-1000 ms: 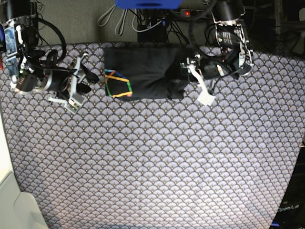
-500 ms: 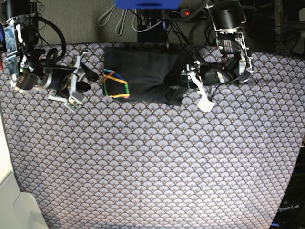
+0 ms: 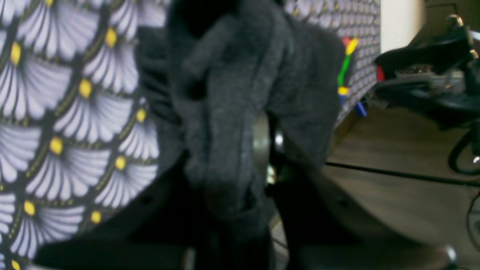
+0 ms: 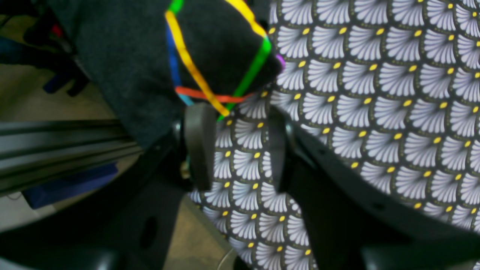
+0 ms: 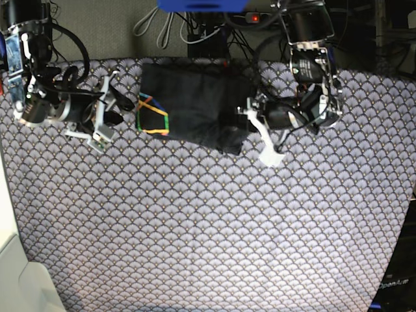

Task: Fold the T-shirt properly
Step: 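Grasp the bundle edge with the left gripper and rotate it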

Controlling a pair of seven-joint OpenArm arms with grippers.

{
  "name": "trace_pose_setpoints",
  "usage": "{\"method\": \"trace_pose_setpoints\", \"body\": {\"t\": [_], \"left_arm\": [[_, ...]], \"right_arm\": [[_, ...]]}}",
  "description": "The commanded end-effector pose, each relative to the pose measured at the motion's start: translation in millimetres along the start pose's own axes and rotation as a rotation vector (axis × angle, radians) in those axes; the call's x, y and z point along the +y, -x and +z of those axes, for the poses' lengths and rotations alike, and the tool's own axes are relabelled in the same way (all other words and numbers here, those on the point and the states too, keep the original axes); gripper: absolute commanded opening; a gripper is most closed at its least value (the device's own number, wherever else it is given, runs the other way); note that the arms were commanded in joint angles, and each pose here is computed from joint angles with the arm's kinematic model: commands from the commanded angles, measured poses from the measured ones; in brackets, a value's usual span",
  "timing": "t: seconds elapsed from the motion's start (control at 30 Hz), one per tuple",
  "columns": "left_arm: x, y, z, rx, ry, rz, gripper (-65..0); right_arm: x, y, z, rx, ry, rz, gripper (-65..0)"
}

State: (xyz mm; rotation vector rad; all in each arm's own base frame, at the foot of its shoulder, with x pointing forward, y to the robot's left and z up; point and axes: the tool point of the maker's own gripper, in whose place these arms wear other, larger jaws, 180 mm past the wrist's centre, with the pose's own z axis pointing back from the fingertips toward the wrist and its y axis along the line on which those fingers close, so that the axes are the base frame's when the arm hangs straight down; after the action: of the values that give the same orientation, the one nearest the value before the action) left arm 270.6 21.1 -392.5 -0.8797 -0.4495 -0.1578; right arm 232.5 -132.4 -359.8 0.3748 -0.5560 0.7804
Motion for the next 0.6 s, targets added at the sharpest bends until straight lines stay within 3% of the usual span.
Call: {"method": "trace_pose_setpoints", "body": {"t": [0.0, 0.23, 0.57], "left_arm": [[-12, -26, 1, -0.054, 0.028, -0.038, -64.5], [-21, -57, -6, -0.033, -0.011, -0.083, -64.5], [-45, -80, -39, 0.150, -0.194, -0.446, -64.5]], "right_arm": [[-8, -12, 8, -0.041, 0.020, 0.019, -41.0], [-47, -12, 37, -0.087, 0.152, -0.047, -41.0], [-92, -7, 81, -0.146, 0.323, -0.123, -41.0]]}}
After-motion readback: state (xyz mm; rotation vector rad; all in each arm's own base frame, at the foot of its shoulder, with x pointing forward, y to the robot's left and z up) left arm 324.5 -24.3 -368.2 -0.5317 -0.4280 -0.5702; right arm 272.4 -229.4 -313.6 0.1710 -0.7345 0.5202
